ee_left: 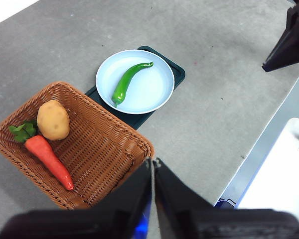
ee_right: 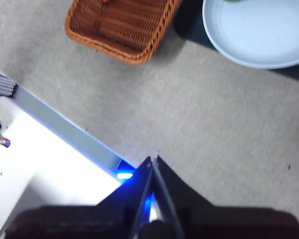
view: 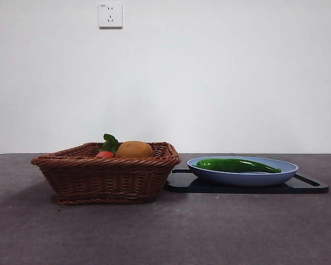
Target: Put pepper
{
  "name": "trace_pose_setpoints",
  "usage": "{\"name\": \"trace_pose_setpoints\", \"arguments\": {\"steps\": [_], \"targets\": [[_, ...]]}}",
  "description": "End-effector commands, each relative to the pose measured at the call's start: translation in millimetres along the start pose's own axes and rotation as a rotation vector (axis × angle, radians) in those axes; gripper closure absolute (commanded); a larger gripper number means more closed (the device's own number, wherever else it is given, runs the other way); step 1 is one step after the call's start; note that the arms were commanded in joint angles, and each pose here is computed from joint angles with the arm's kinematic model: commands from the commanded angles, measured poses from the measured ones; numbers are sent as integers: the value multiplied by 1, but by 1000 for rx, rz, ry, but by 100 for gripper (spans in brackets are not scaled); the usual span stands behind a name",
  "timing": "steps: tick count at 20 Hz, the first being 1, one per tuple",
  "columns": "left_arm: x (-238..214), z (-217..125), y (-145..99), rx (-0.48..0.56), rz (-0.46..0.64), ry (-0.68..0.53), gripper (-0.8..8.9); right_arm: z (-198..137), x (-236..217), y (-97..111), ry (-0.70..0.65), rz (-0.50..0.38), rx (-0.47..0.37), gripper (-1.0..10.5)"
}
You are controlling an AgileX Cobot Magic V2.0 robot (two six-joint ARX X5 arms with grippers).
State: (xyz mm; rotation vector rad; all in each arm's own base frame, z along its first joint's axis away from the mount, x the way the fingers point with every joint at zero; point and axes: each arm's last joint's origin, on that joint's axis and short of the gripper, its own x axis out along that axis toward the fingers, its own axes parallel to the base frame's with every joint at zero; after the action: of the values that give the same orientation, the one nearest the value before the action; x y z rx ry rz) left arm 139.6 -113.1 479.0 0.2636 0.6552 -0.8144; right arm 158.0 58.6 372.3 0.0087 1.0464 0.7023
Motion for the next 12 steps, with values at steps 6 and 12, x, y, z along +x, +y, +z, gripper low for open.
{"name": "trace_pose_setpoints", "arguments": {"steps": [6, 12], "targets": [[-3, 5, -1, 20, 0, -34, 807, 7, -3, 1, -47, -4, -11, 936], [-3, 6, -1, 20, 0, -35, 807, 7, -3, 1, -47, -4, -11, 936]]}}
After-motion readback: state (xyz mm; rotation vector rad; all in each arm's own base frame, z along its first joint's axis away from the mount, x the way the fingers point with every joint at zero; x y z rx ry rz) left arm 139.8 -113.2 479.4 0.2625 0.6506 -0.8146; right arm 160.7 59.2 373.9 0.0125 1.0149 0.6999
